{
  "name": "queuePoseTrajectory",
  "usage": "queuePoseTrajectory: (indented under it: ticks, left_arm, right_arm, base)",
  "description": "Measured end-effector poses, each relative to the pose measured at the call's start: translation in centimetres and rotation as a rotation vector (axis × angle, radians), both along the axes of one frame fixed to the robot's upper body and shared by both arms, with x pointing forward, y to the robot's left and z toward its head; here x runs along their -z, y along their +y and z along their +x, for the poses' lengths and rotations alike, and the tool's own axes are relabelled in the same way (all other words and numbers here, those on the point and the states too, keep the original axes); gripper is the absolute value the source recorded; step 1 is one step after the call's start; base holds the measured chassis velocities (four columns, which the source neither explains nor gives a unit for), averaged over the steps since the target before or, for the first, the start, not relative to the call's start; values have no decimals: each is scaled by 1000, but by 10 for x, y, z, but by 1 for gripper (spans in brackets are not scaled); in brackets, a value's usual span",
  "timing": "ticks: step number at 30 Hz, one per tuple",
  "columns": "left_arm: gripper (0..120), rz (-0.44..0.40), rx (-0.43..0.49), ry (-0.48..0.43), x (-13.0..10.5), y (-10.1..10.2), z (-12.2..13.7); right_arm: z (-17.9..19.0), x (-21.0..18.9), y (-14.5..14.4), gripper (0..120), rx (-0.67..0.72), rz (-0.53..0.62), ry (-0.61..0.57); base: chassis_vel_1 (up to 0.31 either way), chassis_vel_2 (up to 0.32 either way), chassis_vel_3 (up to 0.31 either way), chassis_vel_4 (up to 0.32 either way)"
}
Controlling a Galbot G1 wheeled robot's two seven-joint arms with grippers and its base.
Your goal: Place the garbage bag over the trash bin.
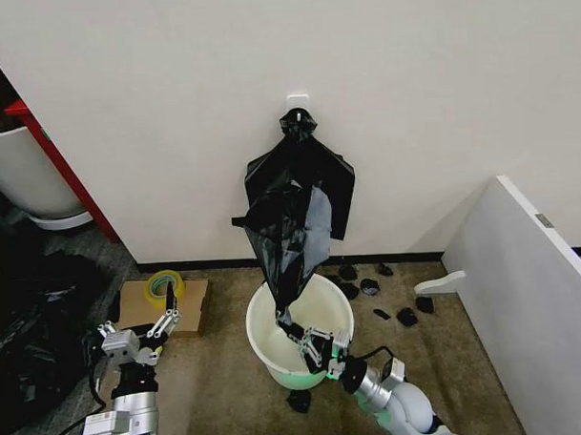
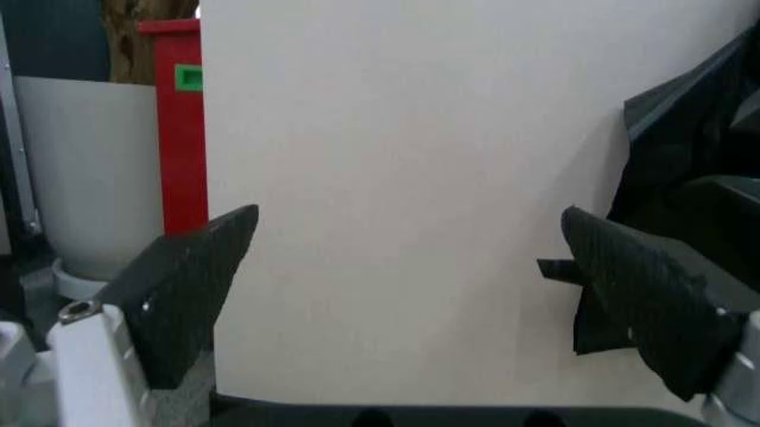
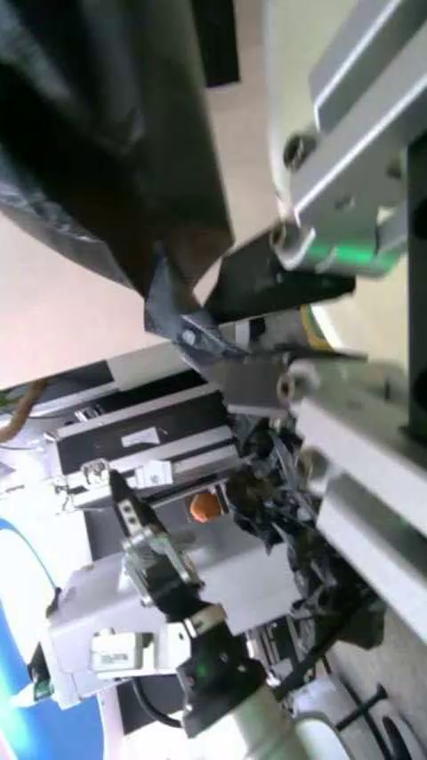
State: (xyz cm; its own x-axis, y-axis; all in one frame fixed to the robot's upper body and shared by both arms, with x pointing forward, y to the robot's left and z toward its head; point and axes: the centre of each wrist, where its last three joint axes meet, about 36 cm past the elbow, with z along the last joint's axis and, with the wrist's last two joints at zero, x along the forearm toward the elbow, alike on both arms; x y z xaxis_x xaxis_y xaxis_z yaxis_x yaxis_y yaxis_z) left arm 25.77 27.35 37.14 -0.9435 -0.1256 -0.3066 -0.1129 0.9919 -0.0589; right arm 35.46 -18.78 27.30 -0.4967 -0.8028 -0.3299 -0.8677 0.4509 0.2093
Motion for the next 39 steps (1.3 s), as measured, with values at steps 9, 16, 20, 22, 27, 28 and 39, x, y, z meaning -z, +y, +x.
queuePoseTrajectory:
  ticks: [9, 16, 20, 22, 27, 28, 39]
  left_arm:
    - [100, 2, 1, 4, 1, -3, 0]
    - [100, 6, 1, 5, 1, -4, -2]
    - [100, 9, 1, 6, 0, -5, -2]
    - [100, 10, 1, 7, 0, -5, -3]
    - [100, 15, 3, 6, 0, -5, -4]
    - [100, 16, 3, 6, 0, -5, -4]
    - [100, 21, 4, 8, 0, -4, -2]
  right_arm:
    - [0, 6, -16, 42, 6, -74, -67]
    - [4, 8, -52, 72, -40, -245, -205]
    - [10, 2, -65, 84, -18, -276, -241]
    - [12, -1, -68, 89, 11, -277, -245]
    - [12, -11, -53, 100, 305, -242, -142]
    - [11, -14, -42, 100, 409, -227, -84]
    - [46, -37, 13, 98, 734, -177, 5]
  base:
    - [0, 0, 0, 0]
    - [0, 0, 0, 0]
    - [0, 0, 0, 0]
    - [0, 0, 0, 0]
    - [0, 0, 0, 0]
    - [0, 0, 0, 0]
    - [0, 0, 0, 0]
